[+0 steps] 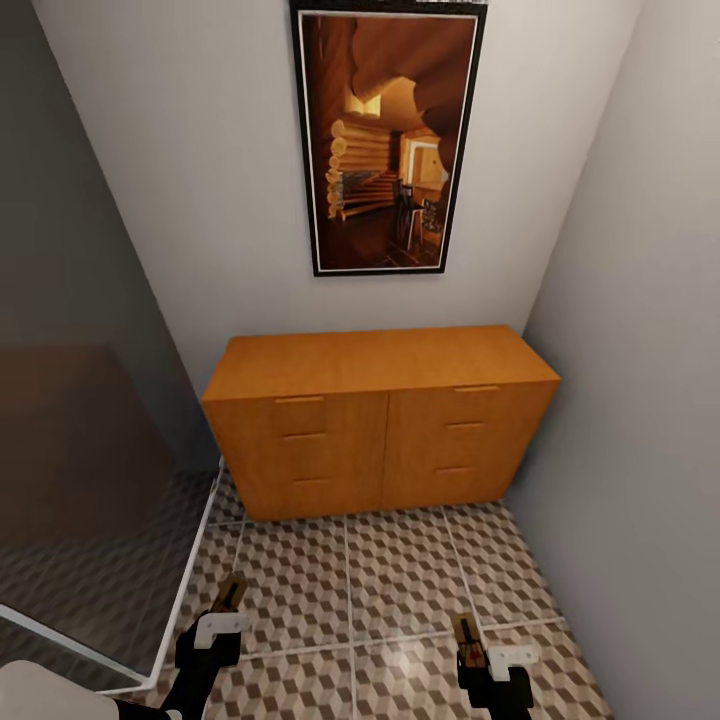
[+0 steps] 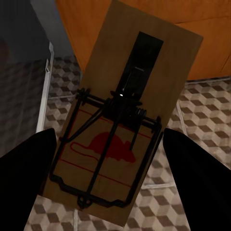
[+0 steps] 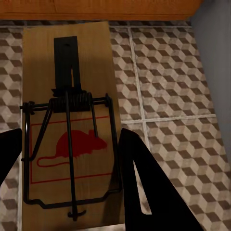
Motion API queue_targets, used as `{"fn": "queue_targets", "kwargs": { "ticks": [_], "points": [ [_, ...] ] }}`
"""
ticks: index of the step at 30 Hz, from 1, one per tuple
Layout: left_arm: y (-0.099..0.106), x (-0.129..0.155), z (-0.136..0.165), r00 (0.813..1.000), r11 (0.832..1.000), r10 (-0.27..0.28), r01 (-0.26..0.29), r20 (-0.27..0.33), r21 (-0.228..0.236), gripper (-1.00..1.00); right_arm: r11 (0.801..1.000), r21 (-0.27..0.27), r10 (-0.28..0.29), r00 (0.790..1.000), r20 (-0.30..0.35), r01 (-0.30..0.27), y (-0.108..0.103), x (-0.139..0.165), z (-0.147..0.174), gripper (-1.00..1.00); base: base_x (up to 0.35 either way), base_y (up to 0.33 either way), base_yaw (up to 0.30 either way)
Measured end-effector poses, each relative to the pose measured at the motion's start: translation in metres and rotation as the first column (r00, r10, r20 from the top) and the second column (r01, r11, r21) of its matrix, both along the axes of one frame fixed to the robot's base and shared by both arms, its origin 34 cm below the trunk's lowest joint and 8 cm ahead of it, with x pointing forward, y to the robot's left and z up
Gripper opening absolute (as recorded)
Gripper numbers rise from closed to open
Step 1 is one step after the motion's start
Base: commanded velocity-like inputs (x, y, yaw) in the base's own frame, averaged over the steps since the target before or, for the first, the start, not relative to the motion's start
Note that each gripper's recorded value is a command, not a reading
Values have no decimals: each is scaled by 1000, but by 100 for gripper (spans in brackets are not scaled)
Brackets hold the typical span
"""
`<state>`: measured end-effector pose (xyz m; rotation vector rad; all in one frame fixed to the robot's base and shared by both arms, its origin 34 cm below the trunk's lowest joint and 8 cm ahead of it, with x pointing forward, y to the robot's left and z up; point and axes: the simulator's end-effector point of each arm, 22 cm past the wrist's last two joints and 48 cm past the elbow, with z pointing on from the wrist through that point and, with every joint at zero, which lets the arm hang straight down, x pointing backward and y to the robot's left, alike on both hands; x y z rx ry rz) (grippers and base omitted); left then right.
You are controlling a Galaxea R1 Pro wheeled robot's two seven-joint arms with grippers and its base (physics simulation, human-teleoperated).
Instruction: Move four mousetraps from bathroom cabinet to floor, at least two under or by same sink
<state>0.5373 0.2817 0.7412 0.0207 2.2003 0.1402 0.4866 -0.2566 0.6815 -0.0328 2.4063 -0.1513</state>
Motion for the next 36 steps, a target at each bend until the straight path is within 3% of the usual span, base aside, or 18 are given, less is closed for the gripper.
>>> {"fn": "queue_targets", "kwargs": {
  "ticks": [36],
  "points": [
    [0,15,26,998,1000,0,0,59,0,-100,1000,0,1,998,59,-1,0,18,23,-100,0,0,0]
  ]
}}
